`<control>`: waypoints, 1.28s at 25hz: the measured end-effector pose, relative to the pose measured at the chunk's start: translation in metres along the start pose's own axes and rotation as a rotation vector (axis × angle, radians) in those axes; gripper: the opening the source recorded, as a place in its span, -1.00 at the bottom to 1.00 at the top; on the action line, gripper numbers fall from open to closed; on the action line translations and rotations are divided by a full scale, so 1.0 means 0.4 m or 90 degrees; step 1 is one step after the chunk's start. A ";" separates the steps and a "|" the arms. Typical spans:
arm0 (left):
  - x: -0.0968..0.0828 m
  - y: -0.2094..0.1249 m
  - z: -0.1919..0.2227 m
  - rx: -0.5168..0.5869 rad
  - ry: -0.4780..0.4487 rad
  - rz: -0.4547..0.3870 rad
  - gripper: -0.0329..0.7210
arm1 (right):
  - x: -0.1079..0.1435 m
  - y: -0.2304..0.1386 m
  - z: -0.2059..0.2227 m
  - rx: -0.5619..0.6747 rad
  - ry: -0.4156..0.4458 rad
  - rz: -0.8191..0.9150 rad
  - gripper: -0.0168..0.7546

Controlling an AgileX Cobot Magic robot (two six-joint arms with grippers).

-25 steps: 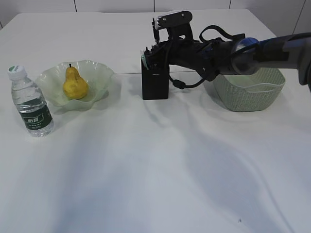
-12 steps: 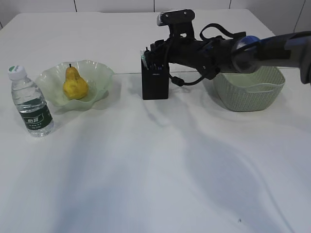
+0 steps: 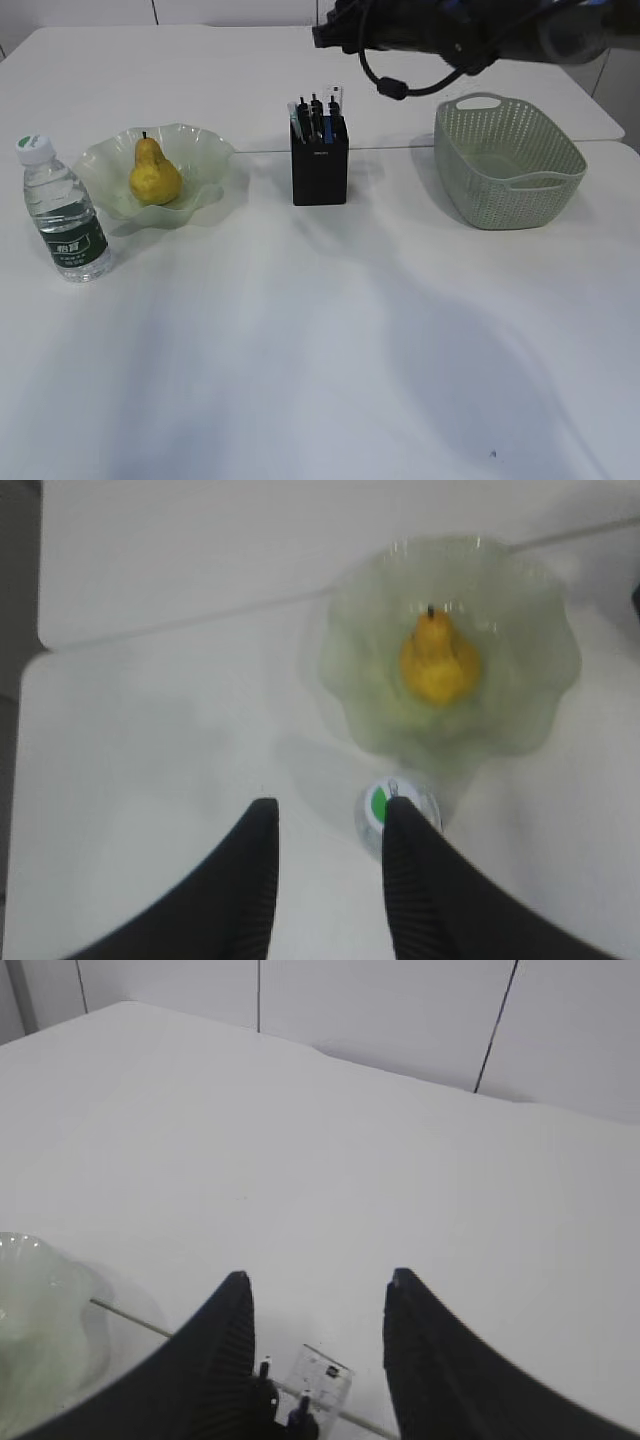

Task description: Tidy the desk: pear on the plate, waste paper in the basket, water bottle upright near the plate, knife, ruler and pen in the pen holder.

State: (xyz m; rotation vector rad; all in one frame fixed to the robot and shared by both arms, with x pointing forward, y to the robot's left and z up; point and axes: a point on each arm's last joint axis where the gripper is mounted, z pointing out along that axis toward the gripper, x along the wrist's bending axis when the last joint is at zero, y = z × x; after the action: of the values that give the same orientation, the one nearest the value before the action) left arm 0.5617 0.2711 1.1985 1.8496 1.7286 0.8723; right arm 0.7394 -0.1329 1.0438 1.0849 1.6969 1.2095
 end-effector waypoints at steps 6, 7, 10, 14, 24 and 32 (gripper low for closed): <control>0.048 0.011 -0.202 -0.177 0.028 -0.003 -0.28 | -0.033 0.149 -0.120 -0.023 -0.047 -0.038 -0.04; 0.057 0.005 -0.239 -0.198 0.033 -0.006 -0.28 | -0.039 0.180 -0.149 -0.033 -0.056 -0.038 -0.04; 0.083 -0.027 -0.346 -0.245 0.050 -0.014 -0.29 | -0.058 0.258 -0.240 -0.045 -0.086 -0.034 -0.04; 0.117 -0.103 -0.491 -0.283 0.066 -0.027 -0.29 | -0.074 0.331 -0.378 -0.065 -0.110 -0.036 -0.04; 0.168 -0.452 -0.757 -0.398 0.076 -0.023 -0.29 | 0.003 0.363 -0.773 -0.115 -0.066 -0.073 -0.04; 0.155 -0.656 -0.830 -0.450 0.014 0.016 -0.28 | -0.010 0.195 -1.059 -0.138 -0.037 -0.012 -0.04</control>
State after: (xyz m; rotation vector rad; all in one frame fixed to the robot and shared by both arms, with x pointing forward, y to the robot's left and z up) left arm 0.1414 0.3305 1.2517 1.3810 1.1781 1.3048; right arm 0.3673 -0.2511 1.2255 0.9616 1.4895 1.3037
